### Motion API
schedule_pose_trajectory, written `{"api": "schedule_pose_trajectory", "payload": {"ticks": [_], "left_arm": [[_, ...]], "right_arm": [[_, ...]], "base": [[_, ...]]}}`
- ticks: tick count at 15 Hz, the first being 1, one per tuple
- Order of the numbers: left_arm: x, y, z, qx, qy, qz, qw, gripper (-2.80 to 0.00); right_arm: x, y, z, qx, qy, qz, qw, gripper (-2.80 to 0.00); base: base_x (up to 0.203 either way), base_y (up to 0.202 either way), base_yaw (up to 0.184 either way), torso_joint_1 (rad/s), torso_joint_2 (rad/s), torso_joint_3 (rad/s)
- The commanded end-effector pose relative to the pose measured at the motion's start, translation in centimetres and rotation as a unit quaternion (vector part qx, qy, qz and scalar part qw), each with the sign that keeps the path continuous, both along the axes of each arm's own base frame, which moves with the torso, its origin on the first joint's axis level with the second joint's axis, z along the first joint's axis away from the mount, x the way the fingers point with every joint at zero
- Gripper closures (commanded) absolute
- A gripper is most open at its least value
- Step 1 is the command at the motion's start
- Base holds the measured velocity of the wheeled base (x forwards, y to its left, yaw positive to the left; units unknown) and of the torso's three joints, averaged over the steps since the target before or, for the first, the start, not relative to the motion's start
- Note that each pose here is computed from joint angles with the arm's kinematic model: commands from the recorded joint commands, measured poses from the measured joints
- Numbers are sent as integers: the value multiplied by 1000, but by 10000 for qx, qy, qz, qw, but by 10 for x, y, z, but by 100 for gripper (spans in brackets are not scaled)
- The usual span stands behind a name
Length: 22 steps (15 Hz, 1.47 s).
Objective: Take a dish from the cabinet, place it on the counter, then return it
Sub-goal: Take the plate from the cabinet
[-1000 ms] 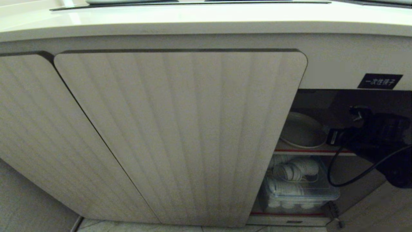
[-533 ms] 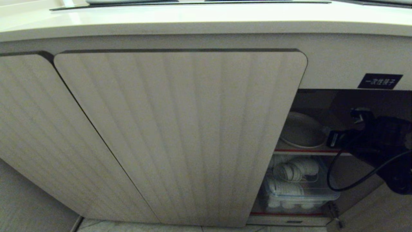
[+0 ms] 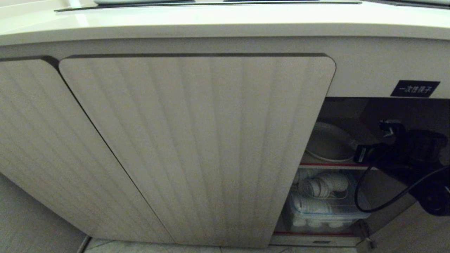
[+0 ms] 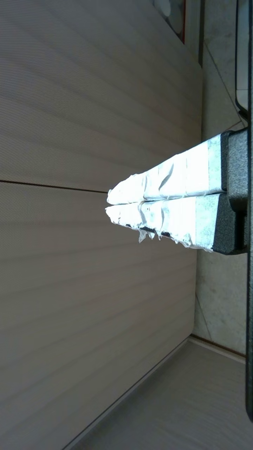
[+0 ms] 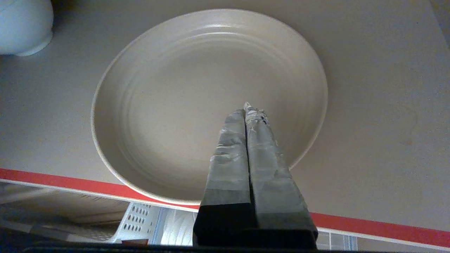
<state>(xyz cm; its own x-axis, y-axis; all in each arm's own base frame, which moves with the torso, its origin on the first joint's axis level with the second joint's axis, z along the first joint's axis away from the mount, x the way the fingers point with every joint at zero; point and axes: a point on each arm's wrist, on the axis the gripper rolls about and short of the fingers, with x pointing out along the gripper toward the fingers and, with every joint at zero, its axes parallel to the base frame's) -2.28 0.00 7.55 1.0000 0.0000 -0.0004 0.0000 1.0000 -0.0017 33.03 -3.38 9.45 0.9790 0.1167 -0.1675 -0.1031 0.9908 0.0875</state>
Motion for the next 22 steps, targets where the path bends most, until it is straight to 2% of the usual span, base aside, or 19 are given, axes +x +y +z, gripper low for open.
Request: {"api": "schedule_pose_trajectory", "payload": {"ticks": [1,5,14,15,22], "left_arm": [[0,0,0,1,-2,0,10000,0],[0,0,0,1,-2,0,10000,0],[0,0,0,1,-2,0,10000,0],[0,0,0,1,-2,0,10000,0],[0,0,0,1,-2,0,10000,0]], "right_arm": [[1,0,1,-11,-59,0,10000,0],[1,0,4,-185,-140,26,9997,0],[2,-2,8,-194,-216,2,9996,0],[1,-2,9,-196,-223,-6,9996,-280],[1,-4,11,-175,-296,-34,9994,-280]], "base": [[0,0,0,0,0,0],[0,0,0,0,0,0],[0,0,0,0,0,0],[0,0,0,0,0,0],[0,0,0,0,0,0]]}}
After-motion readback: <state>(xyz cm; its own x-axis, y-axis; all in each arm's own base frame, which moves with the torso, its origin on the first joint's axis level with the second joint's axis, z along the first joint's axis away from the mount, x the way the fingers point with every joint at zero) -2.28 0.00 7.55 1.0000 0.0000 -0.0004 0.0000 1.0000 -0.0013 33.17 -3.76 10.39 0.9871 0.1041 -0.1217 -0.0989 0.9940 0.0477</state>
